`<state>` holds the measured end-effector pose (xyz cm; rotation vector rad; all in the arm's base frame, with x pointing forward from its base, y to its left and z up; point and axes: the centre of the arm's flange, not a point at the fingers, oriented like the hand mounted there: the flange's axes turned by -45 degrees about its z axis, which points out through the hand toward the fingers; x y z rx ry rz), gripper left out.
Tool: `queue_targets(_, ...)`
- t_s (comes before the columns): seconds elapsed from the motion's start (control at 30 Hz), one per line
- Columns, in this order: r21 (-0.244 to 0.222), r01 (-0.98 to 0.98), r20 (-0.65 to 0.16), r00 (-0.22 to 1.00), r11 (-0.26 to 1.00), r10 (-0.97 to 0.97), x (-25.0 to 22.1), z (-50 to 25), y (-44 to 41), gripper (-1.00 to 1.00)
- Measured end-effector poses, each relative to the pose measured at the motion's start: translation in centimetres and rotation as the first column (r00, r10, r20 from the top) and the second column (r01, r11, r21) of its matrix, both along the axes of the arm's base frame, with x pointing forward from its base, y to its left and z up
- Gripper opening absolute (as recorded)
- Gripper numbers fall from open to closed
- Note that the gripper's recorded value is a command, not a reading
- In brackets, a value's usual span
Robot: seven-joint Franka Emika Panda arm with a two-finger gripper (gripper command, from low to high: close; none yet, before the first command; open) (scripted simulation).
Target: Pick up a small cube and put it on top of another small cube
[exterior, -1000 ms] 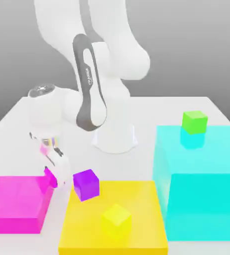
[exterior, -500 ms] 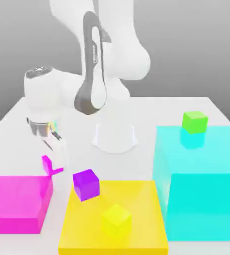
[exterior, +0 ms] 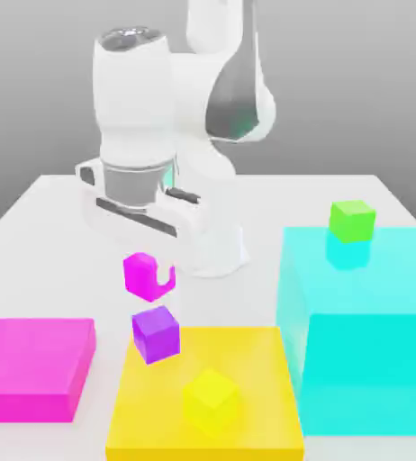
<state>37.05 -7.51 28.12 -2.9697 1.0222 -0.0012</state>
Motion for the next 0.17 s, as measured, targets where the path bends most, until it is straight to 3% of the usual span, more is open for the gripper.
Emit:
queue_targets(0.03, 0.0, -0.001, 0.0, 1.0, 1.0, 0.001, -0.04, -1.18, 0.05, -1.0)
queue_targets(0.07, 0.0, -0.001, 0.0, 1.0, 1.0, 0.001, -0.08, -1.93, 0.09, 1.0)
queue_targets(0.17, 0.0, -0.001, 0.0, 1.0, 1.0, 0.001, -0.08, -1.93, 0.09, 1.0)
